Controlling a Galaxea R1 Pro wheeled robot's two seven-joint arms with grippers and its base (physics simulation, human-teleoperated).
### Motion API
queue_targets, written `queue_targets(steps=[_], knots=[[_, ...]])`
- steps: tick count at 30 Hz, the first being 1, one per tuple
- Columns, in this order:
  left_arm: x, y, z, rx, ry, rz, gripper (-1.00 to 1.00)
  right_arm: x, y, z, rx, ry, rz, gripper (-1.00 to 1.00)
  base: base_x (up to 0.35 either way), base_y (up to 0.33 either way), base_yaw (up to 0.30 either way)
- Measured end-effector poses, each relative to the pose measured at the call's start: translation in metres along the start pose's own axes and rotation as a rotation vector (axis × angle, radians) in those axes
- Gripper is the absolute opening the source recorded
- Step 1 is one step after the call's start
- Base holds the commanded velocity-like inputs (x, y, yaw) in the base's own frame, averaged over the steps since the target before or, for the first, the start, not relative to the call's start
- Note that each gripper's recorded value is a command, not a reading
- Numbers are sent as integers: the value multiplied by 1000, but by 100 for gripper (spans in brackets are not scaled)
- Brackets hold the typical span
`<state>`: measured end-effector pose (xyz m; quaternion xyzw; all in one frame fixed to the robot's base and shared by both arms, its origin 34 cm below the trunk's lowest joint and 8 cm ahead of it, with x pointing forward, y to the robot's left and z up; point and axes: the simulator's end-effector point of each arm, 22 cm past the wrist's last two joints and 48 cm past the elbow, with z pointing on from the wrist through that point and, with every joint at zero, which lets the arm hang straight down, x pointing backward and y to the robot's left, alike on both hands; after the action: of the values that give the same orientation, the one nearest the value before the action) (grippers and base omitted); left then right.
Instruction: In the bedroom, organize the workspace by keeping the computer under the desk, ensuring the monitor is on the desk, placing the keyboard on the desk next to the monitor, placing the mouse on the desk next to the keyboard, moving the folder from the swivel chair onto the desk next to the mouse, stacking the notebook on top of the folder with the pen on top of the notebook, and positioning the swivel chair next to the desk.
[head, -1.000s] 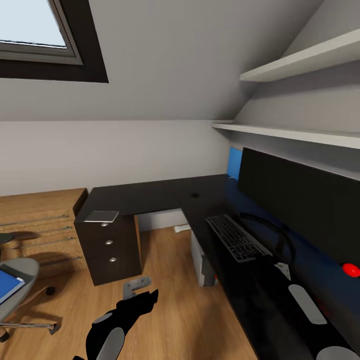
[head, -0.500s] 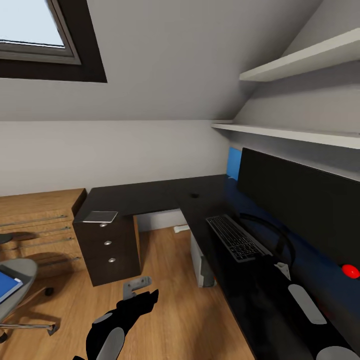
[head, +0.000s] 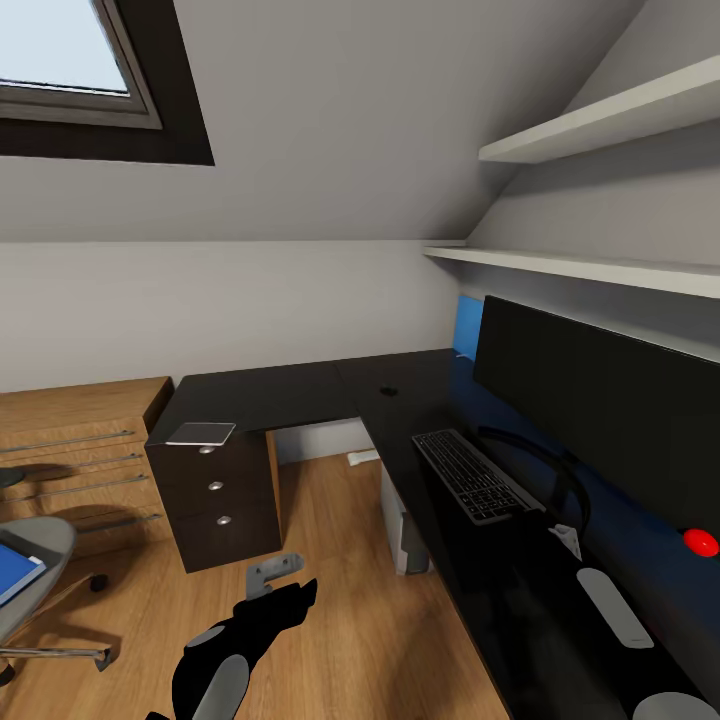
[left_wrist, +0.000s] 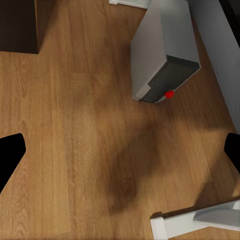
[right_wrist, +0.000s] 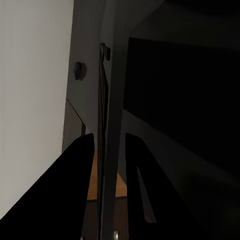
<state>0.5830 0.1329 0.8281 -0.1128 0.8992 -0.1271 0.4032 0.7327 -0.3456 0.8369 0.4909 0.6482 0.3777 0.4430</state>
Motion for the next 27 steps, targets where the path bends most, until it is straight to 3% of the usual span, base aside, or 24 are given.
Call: queue_targets(steps=[1, 2, 3, 27], knots=[[0, 0, 0, 0, 0, 0, 100, 0, 0, 0, 0, 0, 0, -100, 0, 0, 0], [0, 0, 0, 0, 0, 0, 100, 0, 0, 0, 0, 0, 0, 100, 0, 0, 0], [0, 0, 0, 0, 0, 0, 100, 0, -15, 0, 64, 1, -13, 100, 0, 0, 0], [0, 0, 0, -1, 0, 1, 100, 0, -15, 0, 63, 0, -13, 100, 0, -49, 0]])
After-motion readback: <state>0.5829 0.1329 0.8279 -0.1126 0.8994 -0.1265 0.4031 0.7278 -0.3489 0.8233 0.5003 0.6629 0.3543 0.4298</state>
